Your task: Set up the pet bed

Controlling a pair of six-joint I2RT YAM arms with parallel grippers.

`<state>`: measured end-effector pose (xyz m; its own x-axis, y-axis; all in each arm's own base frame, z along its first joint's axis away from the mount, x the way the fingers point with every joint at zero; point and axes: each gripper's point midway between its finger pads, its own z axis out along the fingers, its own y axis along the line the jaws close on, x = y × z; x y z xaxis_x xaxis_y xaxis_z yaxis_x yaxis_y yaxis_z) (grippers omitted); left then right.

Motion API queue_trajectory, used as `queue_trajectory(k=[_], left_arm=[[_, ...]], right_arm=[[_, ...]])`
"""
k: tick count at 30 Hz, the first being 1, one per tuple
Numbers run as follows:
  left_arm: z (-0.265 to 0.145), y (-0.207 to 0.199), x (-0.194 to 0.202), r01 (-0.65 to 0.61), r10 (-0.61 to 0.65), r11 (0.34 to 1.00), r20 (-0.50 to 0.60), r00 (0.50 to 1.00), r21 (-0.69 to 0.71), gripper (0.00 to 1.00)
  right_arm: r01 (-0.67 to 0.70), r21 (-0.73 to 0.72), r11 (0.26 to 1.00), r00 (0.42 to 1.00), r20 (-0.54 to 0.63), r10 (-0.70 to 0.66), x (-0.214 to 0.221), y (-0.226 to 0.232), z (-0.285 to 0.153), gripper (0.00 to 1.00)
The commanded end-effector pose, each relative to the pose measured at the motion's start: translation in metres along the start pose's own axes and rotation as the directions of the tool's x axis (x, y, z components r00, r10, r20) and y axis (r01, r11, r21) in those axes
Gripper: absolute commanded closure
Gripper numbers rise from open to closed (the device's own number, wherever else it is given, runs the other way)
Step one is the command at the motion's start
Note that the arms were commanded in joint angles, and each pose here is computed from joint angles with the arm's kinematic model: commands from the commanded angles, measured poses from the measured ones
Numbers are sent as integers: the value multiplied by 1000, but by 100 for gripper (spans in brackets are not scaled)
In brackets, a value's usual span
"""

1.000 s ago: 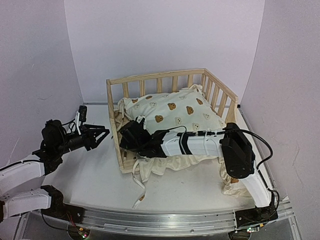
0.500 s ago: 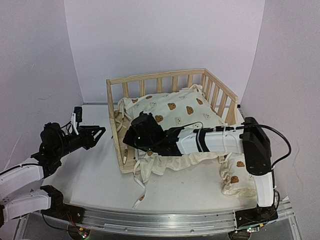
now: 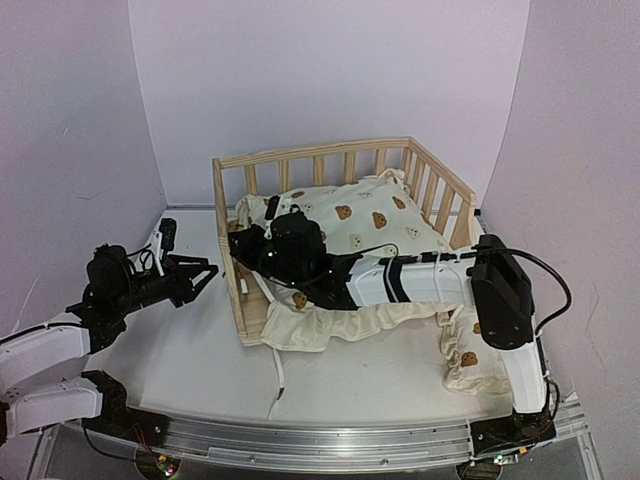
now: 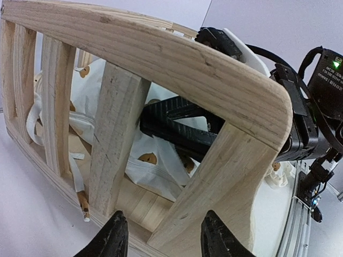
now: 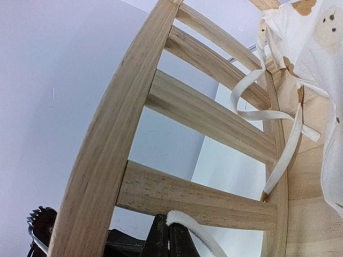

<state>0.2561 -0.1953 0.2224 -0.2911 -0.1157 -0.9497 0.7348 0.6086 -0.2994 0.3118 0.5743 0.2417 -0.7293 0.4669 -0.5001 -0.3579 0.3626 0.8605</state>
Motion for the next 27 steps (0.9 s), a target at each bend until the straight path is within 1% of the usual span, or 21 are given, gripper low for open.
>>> queue_trajectory(k=[1,4,8,10,14,17,20,23,27], left_arm=[[7,-7,-27,-31,29,999,50,998,43,54],[12,-2,-21,-4,3,999,28,1000,37,56],[16,2,-15,-4,4,1000,8,1000,27,60],[17,7,-15,-1,1,1000,11,1000,7,63],[20,11,-16,3,-3,1000,11,1000,-9,70],[15,12,-22,5,-4,1000,45,999,-28,71],[18,3,-17,9,-10,999,29,1000,32,72],[23,-1,-9,43,-43,997,-2,999,68,72],[30,-22,-5,66,-64,987,-13,998,144,73]], right_arm=[[-1,-223,975,999,-34,-6,21,43,4,100],[-21,-236,972,998,-64,6,32,34,5,100],[-42,-230,972,996,-89,21,39,27,2,100],[-35,-229,973,995,-98,13,42,26,0,100],[-25,-261,965,985,-172,-21,59,25,-3,100],[-20,-286,958,978,-204,-41,69,25,-6,100],[5,-320,947,974,-214,-77,72,30,-9,100],[10,-338,941,967,-237,-96,75,35,-15,100],[16,-366,930,959,-258,-118,76,42,-30,100]])
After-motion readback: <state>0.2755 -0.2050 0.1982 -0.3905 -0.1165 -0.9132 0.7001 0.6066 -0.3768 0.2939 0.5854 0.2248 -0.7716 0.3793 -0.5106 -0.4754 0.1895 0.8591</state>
